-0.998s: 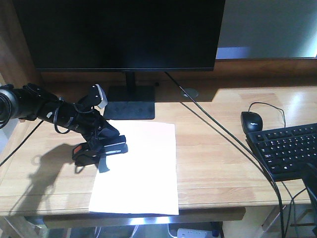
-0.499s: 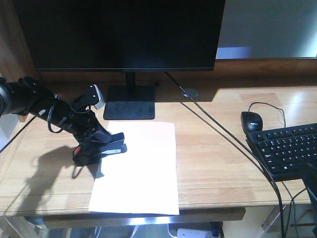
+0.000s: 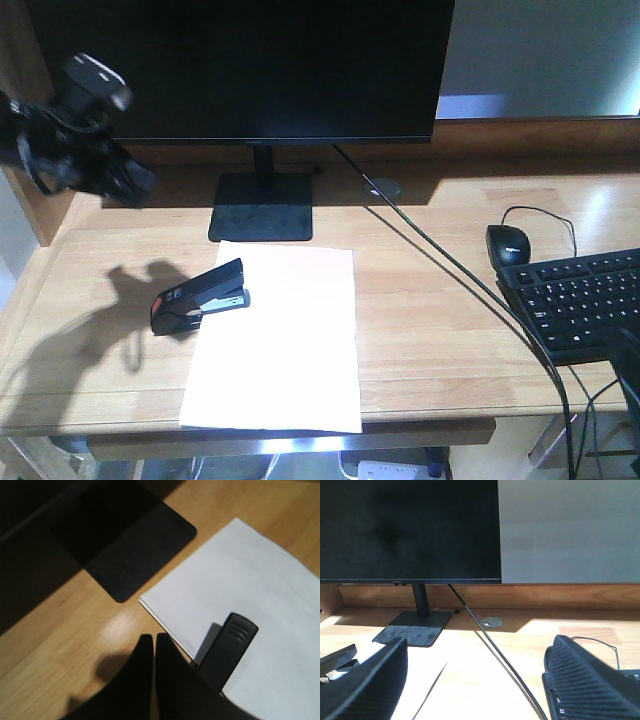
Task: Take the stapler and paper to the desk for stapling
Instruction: 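Open the left gripper and lift it away from the stapler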
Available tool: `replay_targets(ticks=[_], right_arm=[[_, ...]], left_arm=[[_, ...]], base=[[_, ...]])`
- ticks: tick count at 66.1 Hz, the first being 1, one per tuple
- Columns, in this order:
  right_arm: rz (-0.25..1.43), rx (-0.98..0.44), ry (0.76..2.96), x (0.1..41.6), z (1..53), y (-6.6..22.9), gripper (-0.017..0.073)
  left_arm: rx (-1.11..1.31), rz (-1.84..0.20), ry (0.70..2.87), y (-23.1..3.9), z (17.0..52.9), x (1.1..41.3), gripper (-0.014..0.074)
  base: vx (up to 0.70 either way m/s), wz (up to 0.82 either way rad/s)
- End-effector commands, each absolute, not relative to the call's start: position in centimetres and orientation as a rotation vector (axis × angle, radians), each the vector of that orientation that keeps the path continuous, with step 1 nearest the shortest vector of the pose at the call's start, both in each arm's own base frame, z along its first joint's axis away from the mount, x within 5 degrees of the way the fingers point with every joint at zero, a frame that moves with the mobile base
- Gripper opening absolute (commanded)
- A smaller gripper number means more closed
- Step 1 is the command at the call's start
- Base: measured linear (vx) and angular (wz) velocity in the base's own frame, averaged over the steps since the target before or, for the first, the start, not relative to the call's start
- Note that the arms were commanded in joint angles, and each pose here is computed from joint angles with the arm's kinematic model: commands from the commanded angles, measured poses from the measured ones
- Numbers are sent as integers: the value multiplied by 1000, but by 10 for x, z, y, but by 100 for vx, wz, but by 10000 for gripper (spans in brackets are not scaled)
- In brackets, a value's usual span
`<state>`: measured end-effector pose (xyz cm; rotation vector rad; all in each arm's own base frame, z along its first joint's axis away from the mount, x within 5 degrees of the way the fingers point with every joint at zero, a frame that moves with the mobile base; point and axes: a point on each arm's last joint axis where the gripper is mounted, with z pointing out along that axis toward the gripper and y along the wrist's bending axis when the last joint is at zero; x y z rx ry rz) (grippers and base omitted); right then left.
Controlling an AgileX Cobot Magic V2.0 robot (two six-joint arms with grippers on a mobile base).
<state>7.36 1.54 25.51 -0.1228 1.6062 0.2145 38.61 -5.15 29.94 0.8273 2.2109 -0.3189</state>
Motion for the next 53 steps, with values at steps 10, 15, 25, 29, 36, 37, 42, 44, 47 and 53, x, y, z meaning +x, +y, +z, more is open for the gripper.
replay_targets(ticks=[10, 15, 25, 29, 36, 37, 42, 44, 47, 53], right_arm=[[238, -139, 1527, 73, 269, 18, 560], [238, -139, 1527, 73, 269, 18, 560], [238, -139, 1527, 73, 269, 18, 560], [238, -139, 1527, 73, 269, 18, 560], [238, -139, 1527, 73, 269, 18, 560], [238, -139, 1527, 73, 269, 18, 560], [238, -139, 1527, 73, 269, 18, 560], [238, -139, 1527, 73, 269, 18, 560], [238, -139, 1527, 73, 269, 18, 560], [238, -139, 1527, 73, 269, 18, 560]], left_arm=[[668, -185, 2016, -41, 385, 347, -7], [596, -203, 2008, -40, 399, 336, -7], [406, -287, 2008, -38, 422, 313, -7], [404, -218, 1977, -34, 430, 308, -7], [386, -73, 1929, -25, 441, 301, -7], [377, -43, 1922, -23, 443, 299, -7], [289, 19, 1909, -15, 451, 292, -7], [244, 34, 1905, -12, 454, 289, -7], [152, 42, 1900, -8, 458, 284, -7], [1, 88, 1880, 2, 468, 271, -7]], base=[[0, 0], [0, 0], [0, 0], [0, 0], [0, 0], [0, 0], [0, 0], [0, 0], [0, 0], [0, 0]])
